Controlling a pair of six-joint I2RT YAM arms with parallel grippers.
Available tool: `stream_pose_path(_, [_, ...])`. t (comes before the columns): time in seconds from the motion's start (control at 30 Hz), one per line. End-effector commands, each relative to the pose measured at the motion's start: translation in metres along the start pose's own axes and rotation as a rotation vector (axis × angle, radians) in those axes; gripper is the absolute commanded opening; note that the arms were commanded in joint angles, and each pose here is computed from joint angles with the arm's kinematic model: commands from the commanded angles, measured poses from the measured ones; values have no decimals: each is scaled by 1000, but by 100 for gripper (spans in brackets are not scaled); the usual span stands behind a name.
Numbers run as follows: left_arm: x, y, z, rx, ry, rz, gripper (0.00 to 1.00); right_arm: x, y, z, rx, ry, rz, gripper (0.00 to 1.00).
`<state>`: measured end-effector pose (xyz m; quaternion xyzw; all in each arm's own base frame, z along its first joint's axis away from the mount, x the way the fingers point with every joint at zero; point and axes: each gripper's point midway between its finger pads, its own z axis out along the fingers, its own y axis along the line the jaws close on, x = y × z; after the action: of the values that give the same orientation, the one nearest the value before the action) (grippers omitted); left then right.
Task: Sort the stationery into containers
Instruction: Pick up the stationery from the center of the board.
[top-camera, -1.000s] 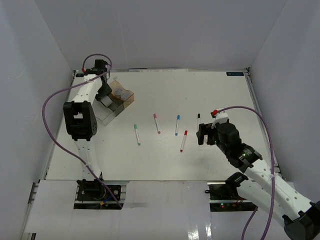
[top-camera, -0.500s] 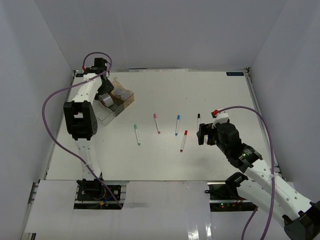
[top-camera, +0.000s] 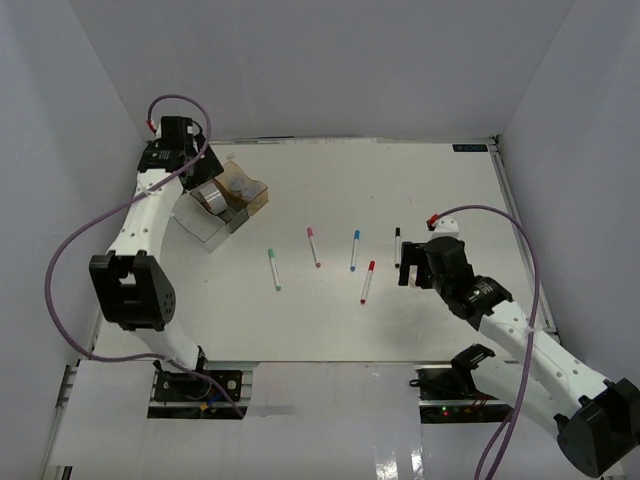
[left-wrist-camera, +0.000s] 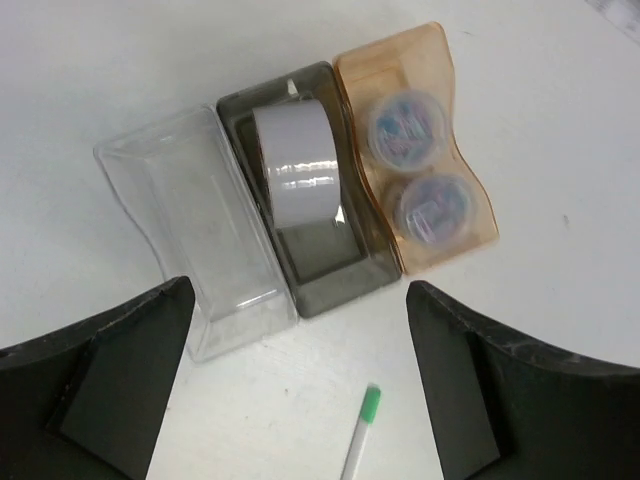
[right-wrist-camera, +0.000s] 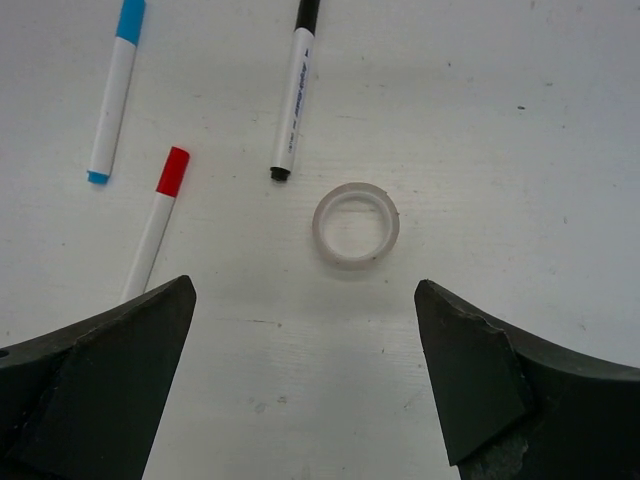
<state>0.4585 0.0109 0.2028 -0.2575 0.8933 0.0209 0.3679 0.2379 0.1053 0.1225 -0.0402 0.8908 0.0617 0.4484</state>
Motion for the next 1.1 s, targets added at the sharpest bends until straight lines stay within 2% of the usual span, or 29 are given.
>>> stream_pose_path(0.0, [-15,-9,-59,192,-141,42,98,-15,-2,5,25,10,68,97])
stream_pose_path(0.07, [10,-9,-66,272,-122,80,98,-11,-9,13,52,45,83,99])
stream_pose_path(0.1, [9,-9,-90,326,-165,82,98,-10,-11,16,59,59,91,100])
stream_pose_path(0.17, [36,-11,-98,413,-131,105,98,-5,-21,25,87,99,112,100])
stream_pose_path(0.23, [46,-13,-125,499,-163,120,98,0,-31,35,115,137,136,100])
stream_pose_path(0.4, [84,-7,-148,609,-164,156,98,13,-39,50,106,195,183,86])
stream_pose_path(0.63, [119,-13,-148,681,-89,197,98,19,-52,64,145,205,215,68])
stream_pose_path(0.9, [128,-15,-150,708,-59,192,98,39,-53,82,156,256,242,60])
stream_pose_path(0.97, [131,-17,-151,721,-46,190,98,42,-54,86,162,265,241,54])
stream_pose_path(1.07, [135,-18,-152,732,-30,182,98,45,-56,89,174,275,241,52])
